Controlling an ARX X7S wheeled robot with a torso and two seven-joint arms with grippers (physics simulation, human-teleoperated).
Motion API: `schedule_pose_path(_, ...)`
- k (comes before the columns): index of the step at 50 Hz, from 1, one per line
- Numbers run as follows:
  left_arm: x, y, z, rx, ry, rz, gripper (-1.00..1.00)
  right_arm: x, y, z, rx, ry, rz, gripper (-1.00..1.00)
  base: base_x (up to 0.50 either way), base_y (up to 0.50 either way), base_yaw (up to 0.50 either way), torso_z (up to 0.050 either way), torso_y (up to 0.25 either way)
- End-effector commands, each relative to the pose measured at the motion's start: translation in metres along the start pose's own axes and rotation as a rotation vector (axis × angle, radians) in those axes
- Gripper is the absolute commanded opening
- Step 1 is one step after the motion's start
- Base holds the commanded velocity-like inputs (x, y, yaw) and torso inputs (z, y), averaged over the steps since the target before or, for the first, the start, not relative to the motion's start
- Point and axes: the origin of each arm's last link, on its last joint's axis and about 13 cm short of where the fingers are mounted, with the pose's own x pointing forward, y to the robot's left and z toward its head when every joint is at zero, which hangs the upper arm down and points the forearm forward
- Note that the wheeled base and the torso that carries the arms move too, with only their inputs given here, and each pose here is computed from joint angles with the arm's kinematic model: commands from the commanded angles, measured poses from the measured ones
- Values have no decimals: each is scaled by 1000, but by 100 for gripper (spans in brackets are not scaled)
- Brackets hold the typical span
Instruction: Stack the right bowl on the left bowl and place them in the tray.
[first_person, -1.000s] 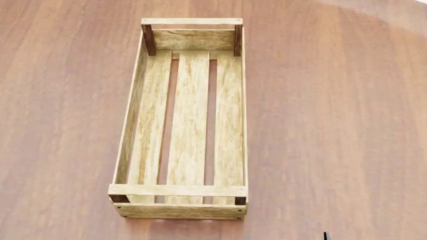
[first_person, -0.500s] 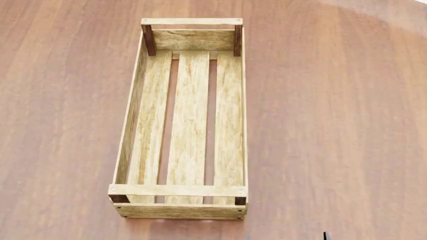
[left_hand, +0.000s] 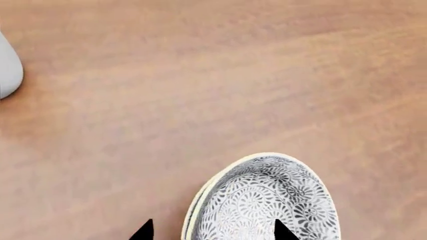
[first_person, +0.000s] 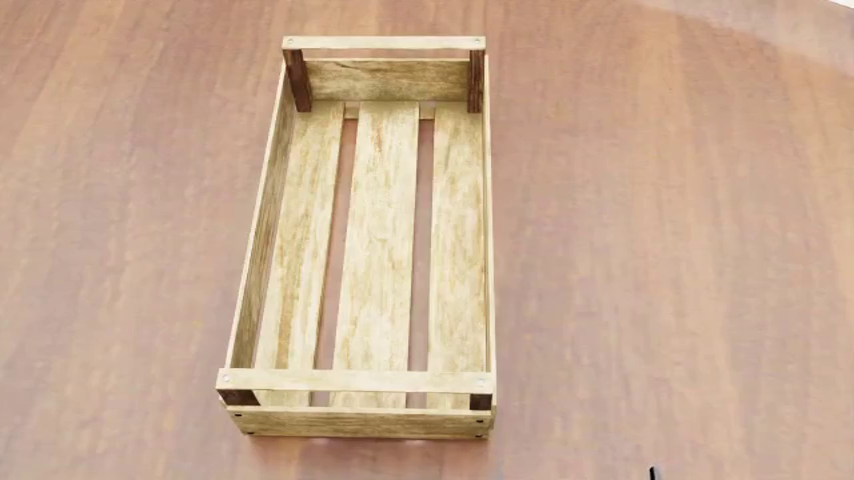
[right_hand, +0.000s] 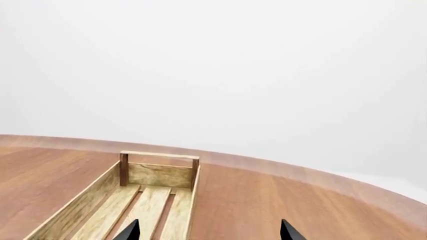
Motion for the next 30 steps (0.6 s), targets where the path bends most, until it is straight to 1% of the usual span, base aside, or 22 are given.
schedule_pose_path(1, -5, -2, 1, 19, -54, -59, 100, 1, 1, 0, -11, -10, 7, 100, 0, 0, 0, 0, 0)
schedule_pose_path(7, -8, -4, 3, 32, -80, -68, 100, 1, 1, 0, -12, -9, 9, 100, 0, 0, 0, 0, 0)
schedule_pose_path(13, -11, 2, 6, 26, -118, -80, 100, 1, 1, -1, -14, -6, 10, 100, 0, 0, 0, 0, 0)
schedule_pose_path(14, -15, 3, 9, 5, -143, -105, 100, 1, 1, -1, -15, -5, 10, 100, 0, 0, 0, 0, 0)
schedule_pose_path(16, -18, 6, 12, -11, -165, -129, 100, 1, 1, -1, -15, -5, 12, 100, 0, 0, 0, 0, 0)
schedule_pose_path(17, -22, 8, 15, -37, -186, -174, 100, 1, 2, -1, -15, -5, 15, 100, 0, 0, 0, 0, 0)
schedule_pose_path(20, -27, 12, 19, -95, -197, -228, 100, 1, 3, -1, -15, -5, 22, 100, 0, 0, 0, 0, 0)
schedule_pose_path(23, -27, 18, 20, -139, -195, -231, 100, 1, 4, -1, -18, -6, 28, 100, 0, 0, 0, 0, 0)
schedule_pose_path(24, -26, 21, 20, -177, -182, -236, 100, 0, 4, -1, -20, -7, 28, 100, 0, 0, 0, 0, 0)
schedule_pose_path(30, -26, 26, 18, -209, -179, -253, 100, 0, 5, 0, -25, -5, 33, 100, 0, 0, 0, 0, 0)
